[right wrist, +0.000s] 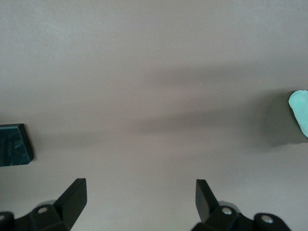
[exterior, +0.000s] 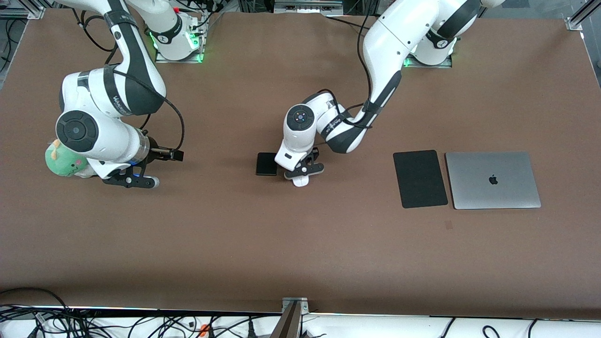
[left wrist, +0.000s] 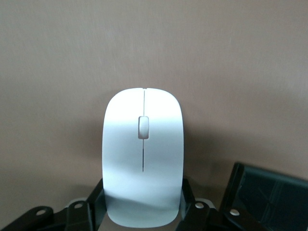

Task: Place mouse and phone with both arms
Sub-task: 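Carry the mouse toward the black pad while the right gripper reaches the phone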

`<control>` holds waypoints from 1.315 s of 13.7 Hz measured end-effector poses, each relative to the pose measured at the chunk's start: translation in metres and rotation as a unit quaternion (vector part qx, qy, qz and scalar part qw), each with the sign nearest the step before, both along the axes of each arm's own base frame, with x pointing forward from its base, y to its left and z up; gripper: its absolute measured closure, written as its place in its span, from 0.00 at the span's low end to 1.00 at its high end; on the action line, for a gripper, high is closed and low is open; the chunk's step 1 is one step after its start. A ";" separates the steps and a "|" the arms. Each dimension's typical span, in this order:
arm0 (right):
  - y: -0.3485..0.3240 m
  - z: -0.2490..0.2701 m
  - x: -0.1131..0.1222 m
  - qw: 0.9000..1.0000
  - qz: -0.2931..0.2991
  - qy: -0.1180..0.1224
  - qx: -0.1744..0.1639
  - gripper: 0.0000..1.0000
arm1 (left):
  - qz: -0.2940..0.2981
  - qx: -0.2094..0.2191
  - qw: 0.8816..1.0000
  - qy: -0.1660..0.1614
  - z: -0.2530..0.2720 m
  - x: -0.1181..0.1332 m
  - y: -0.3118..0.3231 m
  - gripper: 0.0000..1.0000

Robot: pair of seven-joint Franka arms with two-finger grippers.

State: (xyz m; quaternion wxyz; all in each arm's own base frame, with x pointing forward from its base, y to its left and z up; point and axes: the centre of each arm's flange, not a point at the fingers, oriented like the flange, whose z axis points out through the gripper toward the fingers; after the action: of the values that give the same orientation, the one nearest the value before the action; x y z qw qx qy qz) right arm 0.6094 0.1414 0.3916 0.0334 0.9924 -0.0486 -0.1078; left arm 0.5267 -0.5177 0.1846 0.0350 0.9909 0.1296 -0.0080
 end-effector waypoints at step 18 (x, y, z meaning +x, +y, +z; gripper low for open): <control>0.166 -0.011 -0.031 0.995 -0.059 -0.078 0.032 0.00 | -0.030 0.041 0.999 0.012 0.041 0.024 0.259 0.38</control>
State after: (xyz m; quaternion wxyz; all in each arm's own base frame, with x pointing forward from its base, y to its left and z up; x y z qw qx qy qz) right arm 0.5781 0.3076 0.3803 -0.0089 0.9938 -0.1059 -0.0330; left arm 0.5506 -0.2590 0.2258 -0.0080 0.9948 0.1002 -0.0151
